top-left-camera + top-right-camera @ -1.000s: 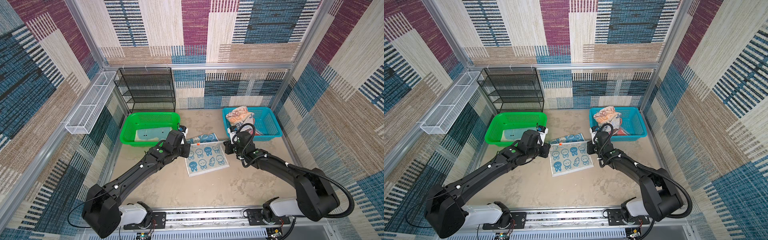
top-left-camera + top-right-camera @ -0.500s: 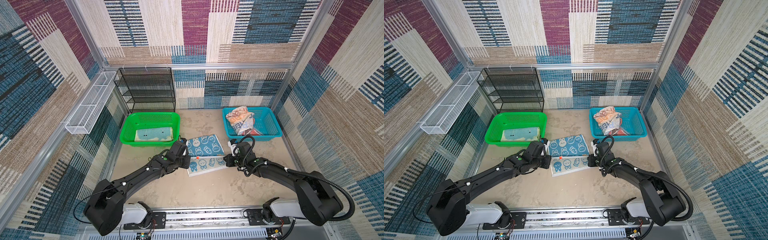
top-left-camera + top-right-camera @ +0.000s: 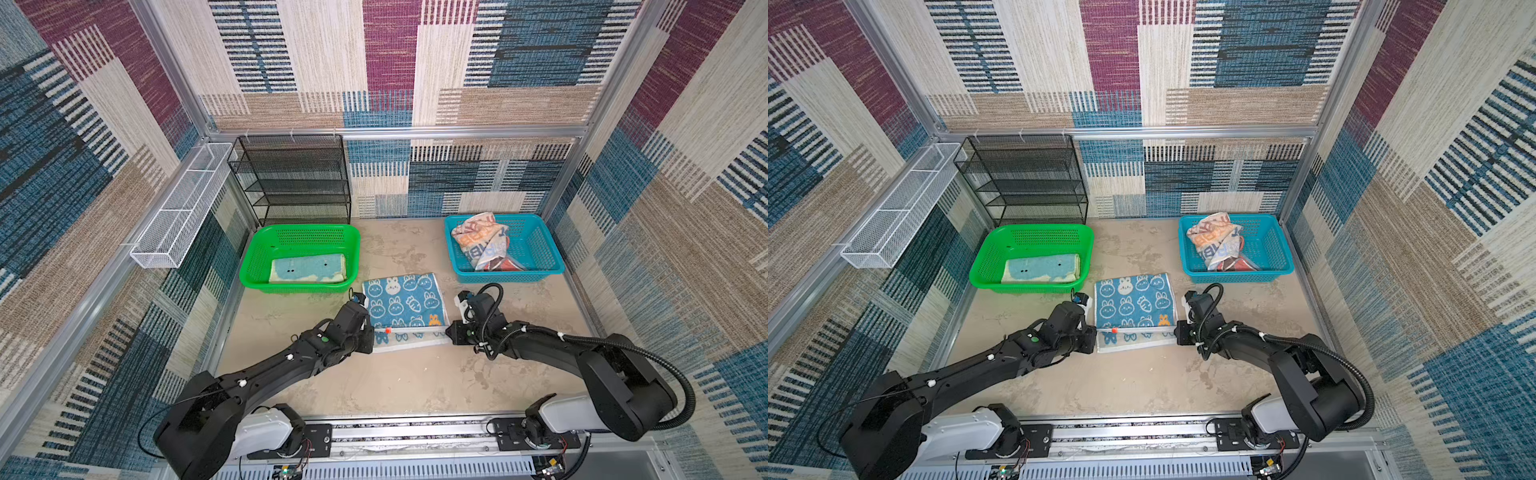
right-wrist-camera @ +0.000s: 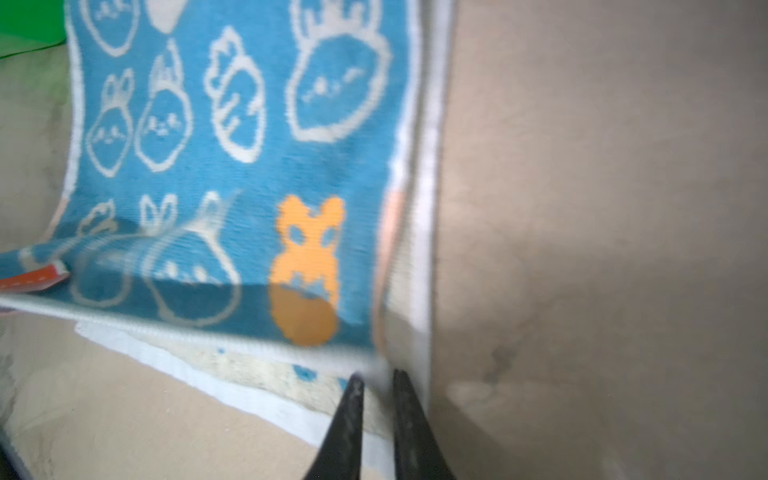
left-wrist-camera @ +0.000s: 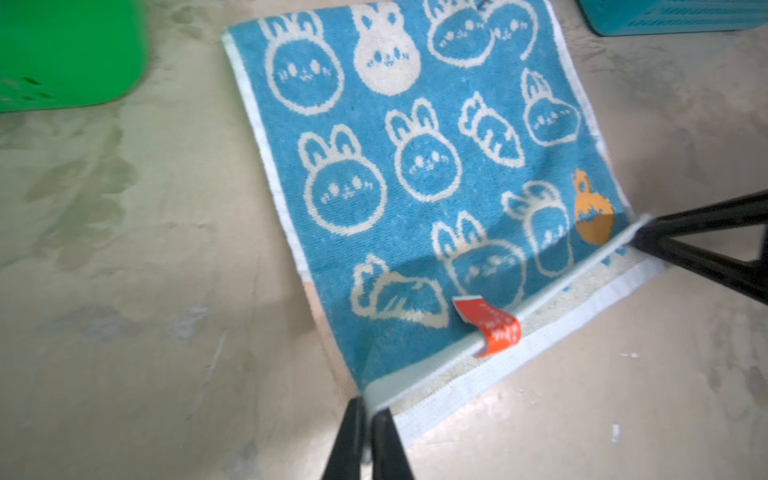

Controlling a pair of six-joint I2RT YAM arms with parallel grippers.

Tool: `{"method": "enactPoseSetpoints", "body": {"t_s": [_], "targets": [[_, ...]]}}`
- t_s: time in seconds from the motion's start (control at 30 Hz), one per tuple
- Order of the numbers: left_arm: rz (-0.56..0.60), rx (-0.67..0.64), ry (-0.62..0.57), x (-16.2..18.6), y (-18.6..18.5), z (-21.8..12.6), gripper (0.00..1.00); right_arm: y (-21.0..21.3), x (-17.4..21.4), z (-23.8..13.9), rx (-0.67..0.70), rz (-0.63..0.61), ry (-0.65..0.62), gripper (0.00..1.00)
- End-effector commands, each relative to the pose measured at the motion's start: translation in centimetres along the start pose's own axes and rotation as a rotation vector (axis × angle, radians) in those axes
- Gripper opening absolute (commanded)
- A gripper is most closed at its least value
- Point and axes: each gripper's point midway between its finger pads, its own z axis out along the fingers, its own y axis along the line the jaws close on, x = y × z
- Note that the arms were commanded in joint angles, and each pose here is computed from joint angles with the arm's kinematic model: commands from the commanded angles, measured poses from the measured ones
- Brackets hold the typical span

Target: Fold and stack the towels

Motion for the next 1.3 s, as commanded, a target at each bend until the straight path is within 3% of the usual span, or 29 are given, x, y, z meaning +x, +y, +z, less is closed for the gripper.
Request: {"method": "enactPoseSetpoints", "body": {"t_s": [0.0, 0.1, 0.2, 0.37, 0.47, 0.83, 1.07, 1.27], "targets": [[-0.019, -0.053, -0.045, -0.3, 1.1, -0.8, 0.34, -0.7, 0.0, -0.7, 0.045, 0.015, -0.012, 0.39], [-0.02, -0.049, -0.096, -1.0, 1.2, -2.0, 0.65, 0.1, -1.0, -1.7, 0.024, 0.001, -0.048, 0.52], [-0.013, -0.03, -0.141, -1.7, 1.0, -3.2, 0.78, 0.9, -2.6, -2.9, 0.01, -0.014, -0.107, 0.58], [-0.012, -0.023, -0.197, -2.9, 0.9, -4.3, 0.8, 2.2, -5.0, -3.7, -0.011, -0.03, -0.165, 0.6], [-0.014, -0.047, -0.204, -3.7, 0.9, -4.0, 0.79, 2.0, -5.4, -2.9, 0.004, -0.02, -0.157, 0.56], [0.028, -0.075, -0.139, -5.9, -0.8, 0.3, 0.78, 0.4, -1.9, -0.5, 0.055, 0.011, -0.048, 0.36], [0.061, -0.09, -0.099, -6.4, -1.4, 3.3, 0.77, 0.1, -1.2, 0.7, 0.068, 0.013, -0.018, 0.35], [0.057, -0.083, -0.055, -5.1, -1.5, 5.4, 0.76, 0.1, -1.1, 1.0, 0.079, 0.008, 0.0, 0.07]]}}
